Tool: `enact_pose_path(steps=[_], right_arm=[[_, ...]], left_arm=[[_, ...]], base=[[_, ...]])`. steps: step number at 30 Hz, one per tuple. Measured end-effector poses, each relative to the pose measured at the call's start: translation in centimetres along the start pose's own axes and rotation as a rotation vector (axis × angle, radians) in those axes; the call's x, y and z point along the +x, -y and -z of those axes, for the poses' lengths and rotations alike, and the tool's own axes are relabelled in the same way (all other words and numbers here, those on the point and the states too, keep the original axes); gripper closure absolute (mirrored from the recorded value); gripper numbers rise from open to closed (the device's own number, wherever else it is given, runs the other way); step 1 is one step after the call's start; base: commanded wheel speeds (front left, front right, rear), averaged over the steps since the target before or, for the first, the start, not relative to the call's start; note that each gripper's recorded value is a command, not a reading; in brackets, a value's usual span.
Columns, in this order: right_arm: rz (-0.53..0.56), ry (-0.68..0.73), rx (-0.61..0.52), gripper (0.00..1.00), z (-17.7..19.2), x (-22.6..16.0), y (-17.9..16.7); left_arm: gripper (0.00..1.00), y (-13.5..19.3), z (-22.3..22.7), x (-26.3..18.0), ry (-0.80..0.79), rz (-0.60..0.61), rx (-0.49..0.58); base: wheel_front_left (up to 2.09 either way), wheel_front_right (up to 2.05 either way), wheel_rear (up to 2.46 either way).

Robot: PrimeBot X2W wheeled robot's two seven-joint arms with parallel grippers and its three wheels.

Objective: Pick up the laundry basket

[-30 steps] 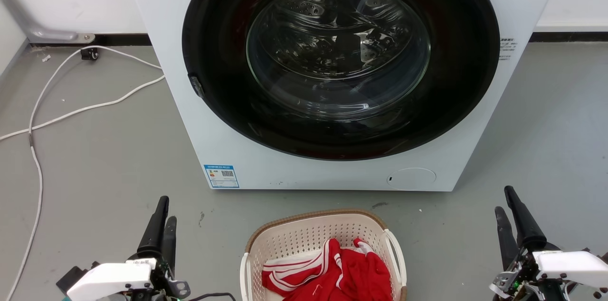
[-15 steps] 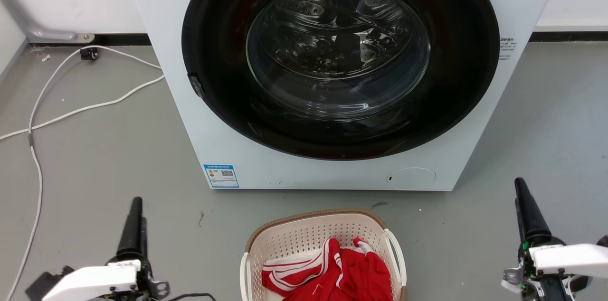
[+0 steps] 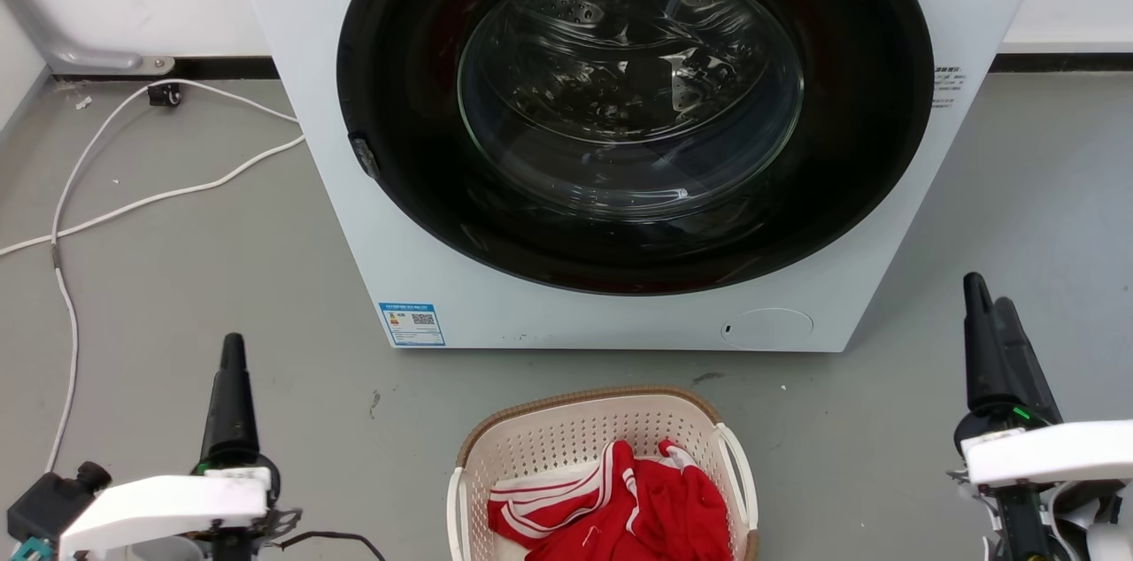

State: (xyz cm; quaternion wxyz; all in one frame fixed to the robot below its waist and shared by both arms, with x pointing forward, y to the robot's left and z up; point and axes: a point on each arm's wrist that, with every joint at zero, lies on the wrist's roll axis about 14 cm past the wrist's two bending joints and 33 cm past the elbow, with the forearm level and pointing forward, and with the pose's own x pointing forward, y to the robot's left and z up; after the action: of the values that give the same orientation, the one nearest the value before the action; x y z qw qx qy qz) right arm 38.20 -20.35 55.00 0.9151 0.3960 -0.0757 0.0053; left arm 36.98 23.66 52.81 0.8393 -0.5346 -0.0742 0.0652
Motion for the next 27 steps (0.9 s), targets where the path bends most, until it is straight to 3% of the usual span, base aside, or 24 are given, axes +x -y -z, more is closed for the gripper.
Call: enact_pose_path(steps=[16, 27], right_arm=[[-0.115, -0.015, -0.316, 0.00, 1.3, -0.3, -3.1], [-0.156, -0.015, -0.480, 0.00, 1.9, -0.6, -3.8]], left_arm=[[0.00, 4.8, 4.0, -0.9, -0.066, 0.178, 0.488], [0.00, 7.3, 6.2, -1.6, -0.076, 0.292, 0.694]], base=[[0.00, 0.00, 0.00], [0.00, 0.00, 0.00]])
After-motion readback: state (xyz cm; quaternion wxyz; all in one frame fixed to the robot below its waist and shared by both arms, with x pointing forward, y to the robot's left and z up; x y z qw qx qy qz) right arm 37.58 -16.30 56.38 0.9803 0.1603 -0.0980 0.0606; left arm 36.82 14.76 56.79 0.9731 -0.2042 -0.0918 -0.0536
